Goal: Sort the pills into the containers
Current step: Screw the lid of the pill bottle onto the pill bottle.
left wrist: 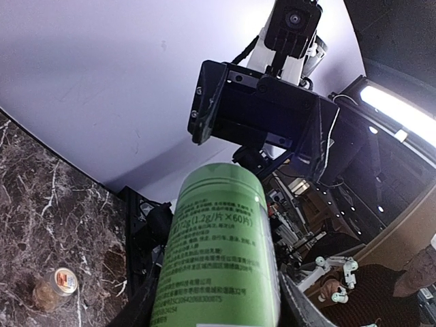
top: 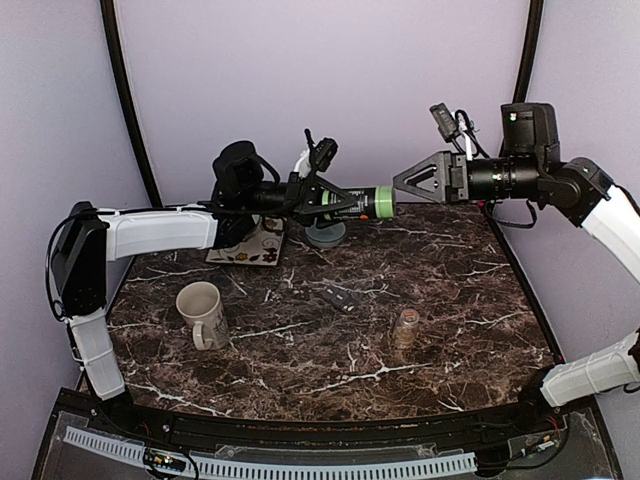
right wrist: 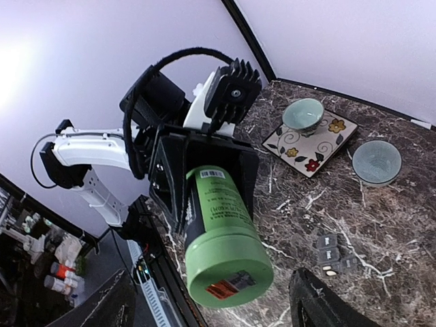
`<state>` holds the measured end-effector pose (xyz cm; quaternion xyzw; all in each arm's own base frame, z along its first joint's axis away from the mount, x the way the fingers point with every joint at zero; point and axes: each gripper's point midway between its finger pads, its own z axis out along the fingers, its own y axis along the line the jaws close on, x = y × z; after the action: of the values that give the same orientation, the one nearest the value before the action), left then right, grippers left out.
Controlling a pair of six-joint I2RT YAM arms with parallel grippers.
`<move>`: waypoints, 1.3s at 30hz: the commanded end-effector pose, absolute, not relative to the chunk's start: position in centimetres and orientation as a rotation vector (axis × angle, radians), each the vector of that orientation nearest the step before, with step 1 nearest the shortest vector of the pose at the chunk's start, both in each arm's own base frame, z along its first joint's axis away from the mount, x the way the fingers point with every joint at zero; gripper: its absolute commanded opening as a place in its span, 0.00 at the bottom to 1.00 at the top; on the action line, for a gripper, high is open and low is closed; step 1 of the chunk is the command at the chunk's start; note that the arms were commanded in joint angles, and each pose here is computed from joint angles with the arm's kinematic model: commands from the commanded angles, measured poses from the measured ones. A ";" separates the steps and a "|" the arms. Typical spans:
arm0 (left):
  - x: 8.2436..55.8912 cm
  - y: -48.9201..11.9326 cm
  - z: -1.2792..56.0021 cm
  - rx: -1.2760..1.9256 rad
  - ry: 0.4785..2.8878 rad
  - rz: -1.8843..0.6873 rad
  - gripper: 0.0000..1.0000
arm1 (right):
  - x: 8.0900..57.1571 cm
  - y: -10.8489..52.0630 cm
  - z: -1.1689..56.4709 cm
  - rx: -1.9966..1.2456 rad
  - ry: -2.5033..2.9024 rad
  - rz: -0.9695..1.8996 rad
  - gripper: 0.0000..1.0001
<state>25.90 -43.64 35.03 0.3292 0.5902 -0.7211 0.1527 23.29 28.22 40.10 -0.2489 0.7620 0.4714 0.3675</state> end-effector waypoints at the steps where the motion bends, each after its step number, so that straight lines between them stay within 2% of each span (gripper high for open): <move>1: 24.3 -43.0 38.5 1.041 1.578 -2.160 0.00 | 22.5 27.4 40.1 -0.776 1.910 1.068 0.78; 16: 23.7 -44.2 37.9 1.091 1.623 -2.204 0.00 | 21.1 29.0 38.4 -0.908 1.926 0.974 0.78; 23: 23.2 -44.5 37.8 1.113 1.628 -2.213 0.00 | 21.6 29.2 38.0 -0.909 1.941 0.925 0.74; 26: 23.1 -44.5 37.8 1.121 1.629 -2.214 0.00 | 21.6 29.4 37.8 -0.915 1.946 0.919 0.62; 29: 23.1 -44.4 37.7 1.125 1.632 -2.214 0.00 | 21.7 29.5 38.0 -0.913 1.947 0.919 0.38; 32: 23.0 -44.4 37.8 1.132 1.617 -2.206 0.00 | 21.8 29.7 37.9 -0.901 1.962 0.925 0.21; 39: 22.9 -44.1 39.4 1.176 1.482 -2.093 0.00 | 22.2 30.6 37.2 -0.720 2.068 1.126 0.13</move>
<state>24.09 -44.77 35.21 0.3575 0.5693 -0.7365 0.0749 21.35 29.59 36.51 -0.3404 0.7851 0.3763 0.3551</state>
